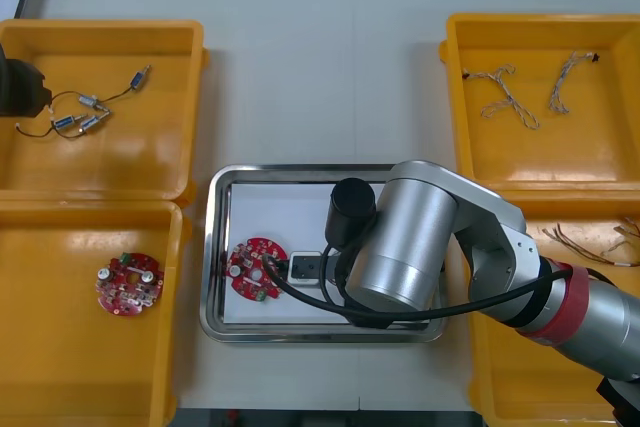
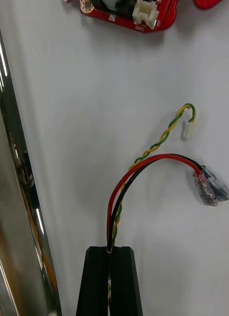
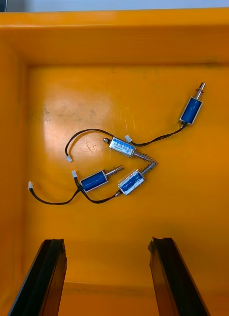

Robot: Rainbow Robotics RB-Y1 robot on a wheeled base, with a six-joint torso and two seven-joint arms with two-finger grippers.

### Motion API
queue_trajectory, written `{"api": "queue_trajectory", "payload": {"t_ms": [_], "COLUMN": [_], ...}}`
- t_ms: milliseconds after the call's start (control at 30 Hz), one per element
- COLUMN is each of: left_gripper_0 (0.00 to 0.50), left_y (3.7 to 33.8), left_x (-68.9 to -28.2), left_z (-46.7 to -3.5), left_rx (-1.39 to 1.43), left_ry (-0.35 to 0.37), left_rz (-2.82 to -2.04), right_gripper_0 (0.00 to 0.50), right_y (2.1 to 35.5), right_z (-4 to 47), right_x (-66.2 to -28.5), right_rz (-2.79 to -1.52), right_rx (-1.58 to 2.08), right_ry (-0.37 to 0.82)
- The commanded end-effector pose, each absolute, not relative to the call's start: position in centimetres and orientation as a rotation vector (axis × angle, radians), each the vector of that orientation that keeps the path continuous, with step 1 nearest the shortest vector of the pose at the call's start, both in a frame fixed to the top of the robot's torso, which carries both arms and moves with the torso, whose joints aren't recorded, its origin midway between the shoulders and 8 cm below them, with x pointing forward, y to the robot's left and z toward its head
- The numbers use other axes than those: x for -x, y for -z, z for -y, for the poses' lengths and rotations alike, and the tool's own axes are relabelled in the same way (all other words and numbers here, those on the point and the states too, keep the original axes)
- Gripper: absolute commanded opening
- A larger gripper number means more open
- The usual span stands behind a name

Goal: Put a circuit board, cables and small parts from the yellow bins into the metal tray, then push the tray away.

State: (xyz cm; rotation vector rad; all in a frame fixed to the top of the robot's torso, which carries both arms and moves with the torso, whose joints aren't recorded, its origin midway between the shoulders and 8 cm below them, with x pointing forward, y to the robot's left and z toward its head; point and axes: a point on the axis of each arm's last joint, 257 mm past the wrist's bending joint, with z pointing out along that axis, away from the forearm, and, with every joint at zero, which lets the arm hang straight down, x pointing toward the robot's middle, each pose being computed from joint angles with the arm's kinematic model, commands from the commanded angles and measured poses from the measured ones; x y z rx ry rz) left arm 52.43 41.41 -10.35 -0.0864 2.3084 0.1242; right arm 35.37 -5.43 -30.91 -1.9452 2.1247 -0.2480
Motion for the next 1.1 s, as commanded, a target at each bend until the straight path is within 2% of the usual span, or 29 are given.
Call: {"api": "queue_trajectory", "payload": {"t_ms": [33,133,233,267,300,333,367,400,500,533,567,600,767,900,1033,1100], "left_gripper_0": [0.5,0.5,0.5,0.5,0.5,0.5,0.5,0.5,0.5,0.5,0.5,0.5,0.5,0.5,0.5,0.5], "left_y": [6.4,6.6,7.0,7.1,7.0,7.0,6.9,7.0,7.2,7.3,7.3,7.4,7.8,8.2,8.1,8.3], "left_x": [-53.0,-53.3,-53.7,-53.7,-53.7,-53.8,-53.8,-53.9,-54.3,-54.3,-54.5,-54.8,-55.4,-56.2,-57.2,-58.0], "left_z": [-43.8,-44.1,-44.3,-44.4,-44.4,-44.5,-44.8,-44.7,-45.3,-45.3,-45.7,-45.9,-46.5,-44.6,-43.1,-42.4], "left_rx": [-0.027,-0.069,-0.11,-0.124,-0.132,-0.149,-0.159,-0.163,-0.208,-0.213,-0.22,-0.224,-0.255,-0.312,-0.382,-0.41], "left_ry": [-0.246,-0.253,-0.21,-0.198,-0.197,-0.211,-0.225,-0.225,-0.25,-0.25,-0.265,-0.267,-0.274,-0.265,-0.265,-0.242], "left_rz": [-2.239,-2.236,-2.234,-2.235,-2.233,-2.23,-2.229,-2.229,-2.221,-2.222,-2.22,-2.22,-2.219,-2.221,-2.208,-2.208], "right_gripper_0": [0.0,0.0,0.0,0.009,0.051,0.051,0.2,0.241,0.409,0.433,0.433,0.5,0.5,0.5,0.5,0.5], "right_y": [31.2,31.5,31.5,31.4,31.6,31.5,31.6,31.6,31.5,31.4,31.3,31.2,29.8,28.3,26.9,26.1], "right_z": [3.6,3.6,3.5,3.6,3.6,3.6,3.6,3.6,3.4,3.4,3.2,3.1,2.7,2.9,2.8,3.0], "right_x": [-34.1,-33.8,-33.8,-33.9,-33.8,-33.8,-33.7,-33.7,-33.7,-33.7,-33.8,-33.9,-34.4,-34.7,-35.0,-35.4], "right_rz": [-2.076,-2.077,-2.082,-2.085,-2.087,-2.089,-2.093,-2.093,-2.092,-2.091,-2.088,-2.085,-2.06,-2.072,-2.095,-2.112], "right_rx": [1.985,1.99,1.982,1.977,1.978,1.976,1.975,1.976,1.974,1.971,1.965,1.96,1.938,1.899,1.859,1.834], "right_ry": [0.186,0.188,0.19,0.19,0.188,0.185,0.183,0.181,0.174,0.173,0.166,0.163,0.15,0.138,0.071,0.044]}}
